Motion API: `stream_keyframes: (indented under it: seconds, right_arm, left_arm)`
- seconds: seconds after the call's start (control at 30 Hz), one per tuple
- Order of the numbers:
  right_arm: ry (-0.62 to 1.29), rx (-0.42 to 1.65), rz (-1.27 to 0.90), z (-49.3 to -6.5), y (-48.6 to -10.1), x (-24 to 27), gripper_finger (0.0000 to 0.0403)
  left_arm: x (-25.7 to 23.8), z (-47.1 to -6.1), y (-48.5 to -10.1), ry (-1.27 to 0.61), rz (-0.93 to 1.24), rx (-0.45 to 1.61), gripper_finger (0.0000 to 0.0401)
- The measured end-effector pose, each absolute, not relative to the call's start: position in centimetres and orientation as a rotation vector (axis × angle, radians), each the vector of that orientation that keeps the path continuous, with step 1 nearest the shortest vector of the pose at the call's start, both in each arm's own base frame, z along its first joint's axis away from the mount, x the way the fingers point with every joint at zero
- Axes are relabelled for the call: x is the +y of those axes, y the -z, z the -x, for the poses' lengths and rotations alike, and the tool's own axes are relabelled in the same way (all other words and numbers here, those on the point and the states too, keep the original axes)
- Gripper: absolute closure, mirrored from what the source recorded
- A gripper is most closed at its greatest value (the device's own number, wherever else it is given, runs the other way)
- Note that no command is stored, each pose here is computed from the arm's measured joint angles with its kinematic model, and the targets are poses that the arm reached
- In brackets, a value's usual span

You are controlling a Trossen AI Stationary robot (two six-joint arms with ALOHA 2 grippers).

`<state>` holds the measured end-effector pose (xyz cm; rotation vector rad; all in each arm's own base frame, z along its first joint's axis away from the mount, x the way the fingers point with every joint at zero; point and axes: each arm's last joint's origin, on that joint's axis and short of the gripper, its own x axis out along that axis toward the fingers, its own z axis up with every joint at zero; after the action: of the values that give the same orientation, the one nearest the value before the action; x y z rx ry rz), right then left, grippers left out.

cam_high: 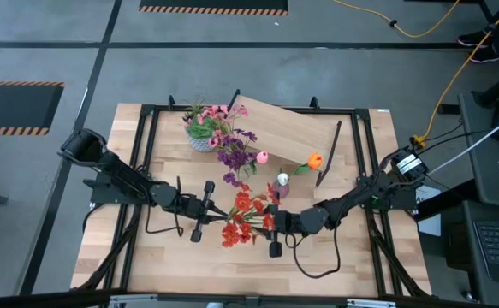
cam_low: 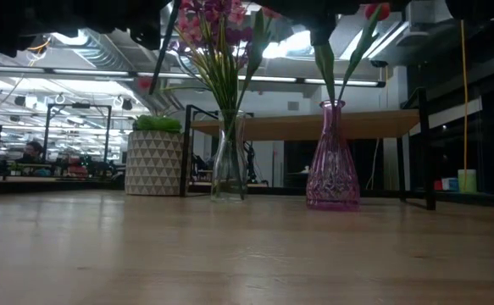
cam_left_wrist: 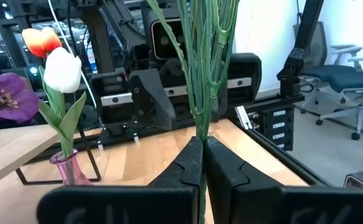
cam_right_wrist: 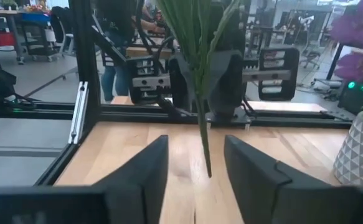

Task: Pick and place flowers into a vace then onto a shelf
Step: Put the orange flowers into the purple vase

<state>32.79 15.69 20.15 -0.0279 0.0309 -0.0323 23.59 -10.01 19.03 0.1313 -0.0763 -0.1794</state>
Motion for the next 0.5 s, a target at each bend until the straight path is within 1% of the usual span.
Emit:
stream_keyframes:
  seconds: [0.1, 0.3, 0.4, 0.5]
  right_arm:
    - [0.035, 0.013, 0.043, -32.8, -20.3, 15.6, 0.0222]
    - [0.051, -0.036, 0.046, -33.1, -20.9, 15.1, 0.0182]
    - [0.040, -0.071, 0.047, -33.2, -21.2, 14.7, 0.0170]
    - [0.012, -0.089, 0.041, -33.4, -21.4, 14.4, 0.0166]
  left_arm:
    - [-10.1, -23.7, -19.0, 0.178, -0.131, -0.089, 0.0398]
    - [-10.2, -24.0, -19.1, 0.165, -0.140, -0.181, 0.0398]
    - [-10.1, -24.5, -18.7, 0.155, -0.148, -0.177, 0.0398]
    - [-10.0, -25.4, -18.6, 0.141, -0.145, -0.178, 0.0398]
